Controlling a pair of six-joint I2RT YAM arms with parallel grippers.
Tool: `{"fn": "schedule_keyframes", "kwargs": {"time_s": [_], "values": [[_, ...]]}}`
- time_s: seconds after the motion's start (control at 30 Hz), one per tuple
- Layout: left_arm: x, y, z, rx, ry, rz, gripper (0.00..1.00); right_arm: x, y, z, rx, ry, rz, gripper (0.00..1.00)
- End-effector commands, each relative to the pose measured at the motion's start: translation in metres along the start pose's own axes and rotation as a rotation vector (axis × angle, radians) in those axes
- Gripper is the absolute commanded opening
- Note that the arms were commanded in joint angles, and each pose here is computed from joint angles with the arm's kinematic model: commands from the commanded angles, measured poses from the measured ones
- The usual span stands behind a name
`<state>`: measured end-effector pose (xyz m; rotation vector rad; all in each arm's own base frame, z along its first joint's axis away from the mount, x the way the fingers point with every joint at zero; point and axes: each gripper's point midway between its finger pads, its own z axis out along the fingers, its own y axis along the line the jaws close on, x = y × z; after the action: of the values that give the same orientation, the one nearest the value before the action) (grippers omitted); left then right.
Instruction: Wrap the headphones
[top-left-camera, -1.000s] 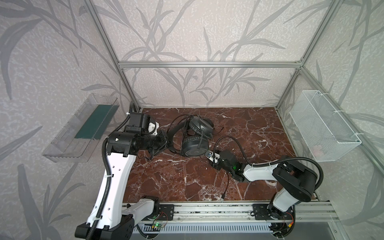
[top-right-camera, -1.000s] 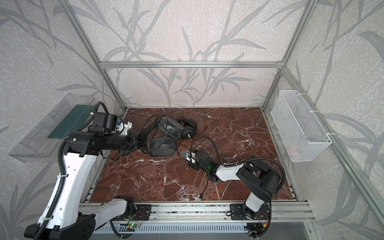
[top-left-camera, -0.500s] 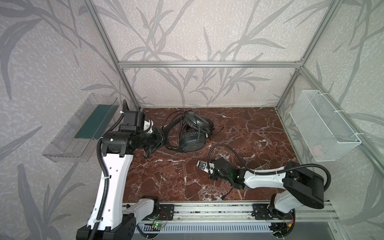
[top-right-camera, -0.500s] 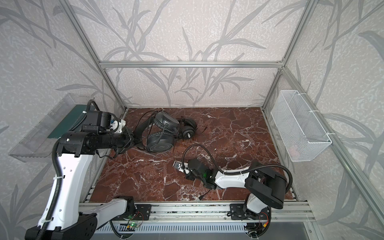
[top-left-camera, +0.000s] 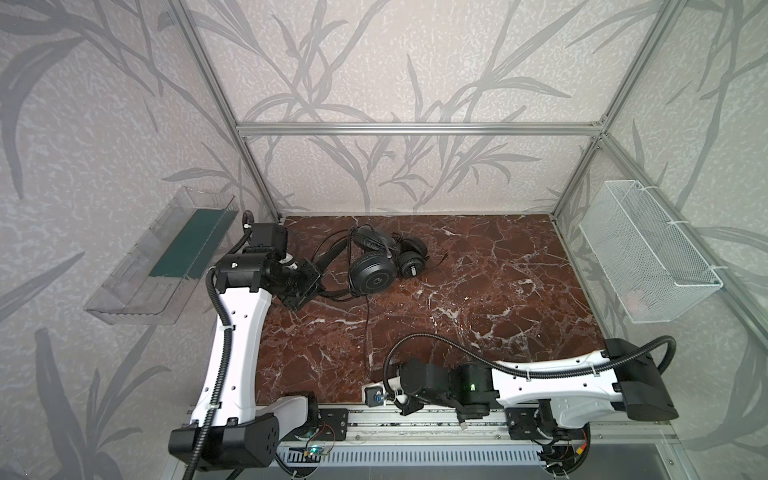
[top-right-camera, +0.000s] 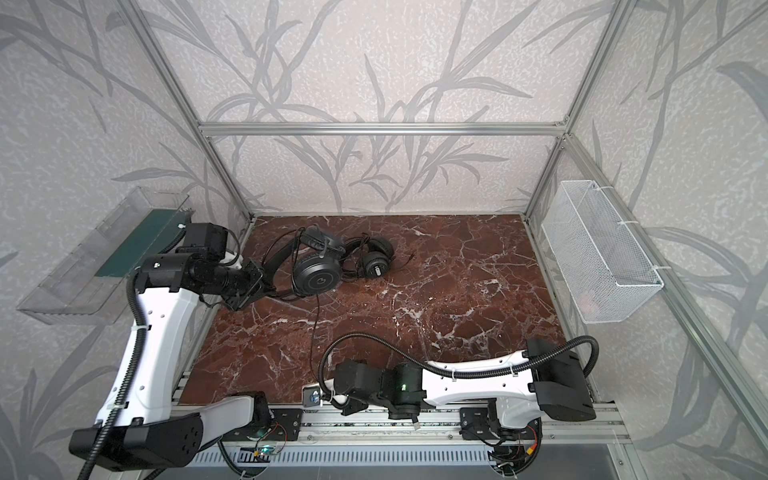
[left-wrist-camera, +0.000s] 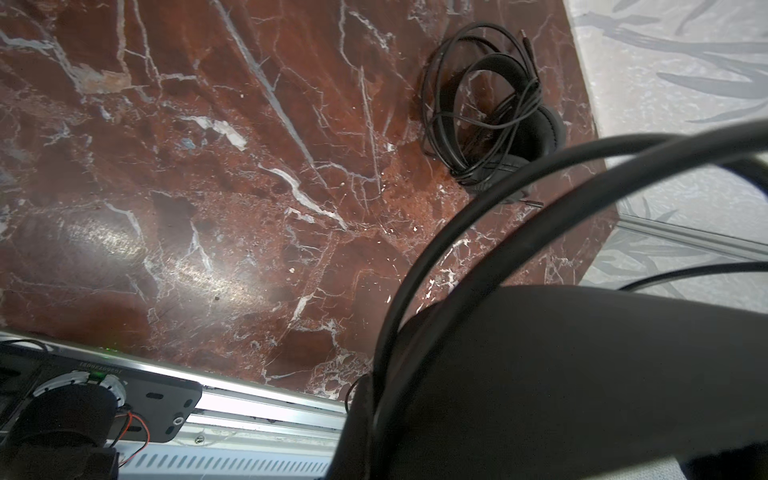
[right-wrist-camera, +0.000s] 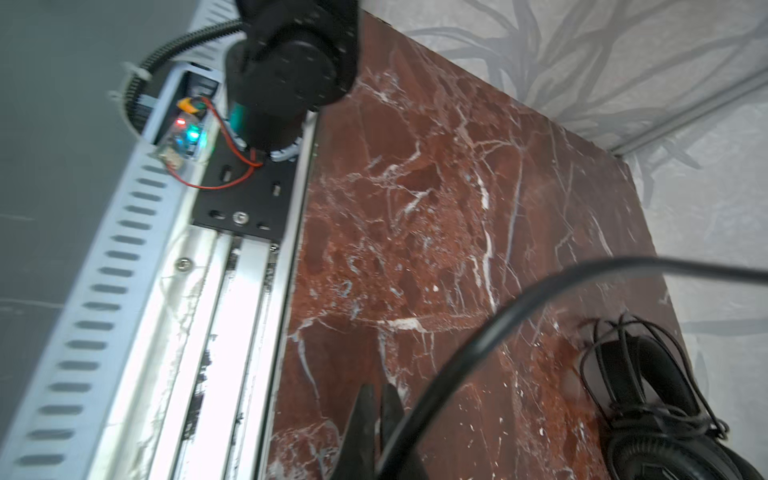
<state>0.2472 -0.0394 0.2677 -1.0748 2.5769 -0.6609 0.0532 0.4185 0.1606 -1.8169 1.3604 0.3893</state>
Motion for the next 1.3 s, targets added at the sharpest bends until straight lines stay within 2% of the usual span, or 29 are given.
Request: {"fn": "schedule_keyframes", "kwargs": {"time_s": [0.0, 0.2, 0.43, 0.63, 0.73, 0.8, 0.93, 1.0, 1.07, 1.17, 1.27], "values": [[-0.015, -0.003, 0.002, 0.015, -0.056, -0.032, 0.0, -0.01, 0.028, -0.022, -0.145, 0.008, -0.064, 0.0], [-0.038, 0.02, 0.017, -0.098, -0.135, -0.043, 0.0, -0.037, 0.05, -0.055, -0.227, -0.047, -0.153, 0.0], [-0.058, 0.03, 0.044, -0.143, -0.133, -0.105, 0.0, -0.068, 0.074, -0.083, -0.347, -0.106, -0.189, 0.0], [-0.07, 0.037, 0.066, -0.102, -0.047, -0.23, 0.0, -0.069, 0.086, -0.091, -0.441, -0.087, -0.141, 0.0], [-0.079, 0.038, 0.07, -0.1, -0.038, -0.259, 0.0, -0.083, 0.086, -0.111, -0.471, -0.171, -0.109, 0.0], [-0.082, 0.035, 0.075, -0.085, -0.024, -0.273, 0.0, -0.08, 0.086, -0.112, -0.458, -0.194, -0.107, 0.0], [-0.079, 0.022, 0.077, -0.006, 0.023, -0.3, 0.0, -0.033, 0.084, -0.08, -0.382, -0.021, -0.105, 0.0], [-0.078, 0.021, 0.07, -0.001, 0.022, -0.295, 0.0, -0.01, 0.067, -0.067, -0.335, 0.023, -0.027, 0.0], [-0.073, 0.016, 0.064, 0.031, 0.028, -0.291, 0.0, 0.006, 0.049, -0.059, -0.289, 0.012, 0.057, 0.0], [-0.06, 0.002, 0.064, 0.146, 0.082, -0.317, 0.0, 0.01, 0.029, -0.052, -0.234, -0.063, 0.108, 0.0], [-0.05, -0.004, 0.059, 0.193, 0.11, -0.312, 0.0, 0.019, -0.013, -0.047, -0.146, -0.077, 0.219, 0.0]]}}
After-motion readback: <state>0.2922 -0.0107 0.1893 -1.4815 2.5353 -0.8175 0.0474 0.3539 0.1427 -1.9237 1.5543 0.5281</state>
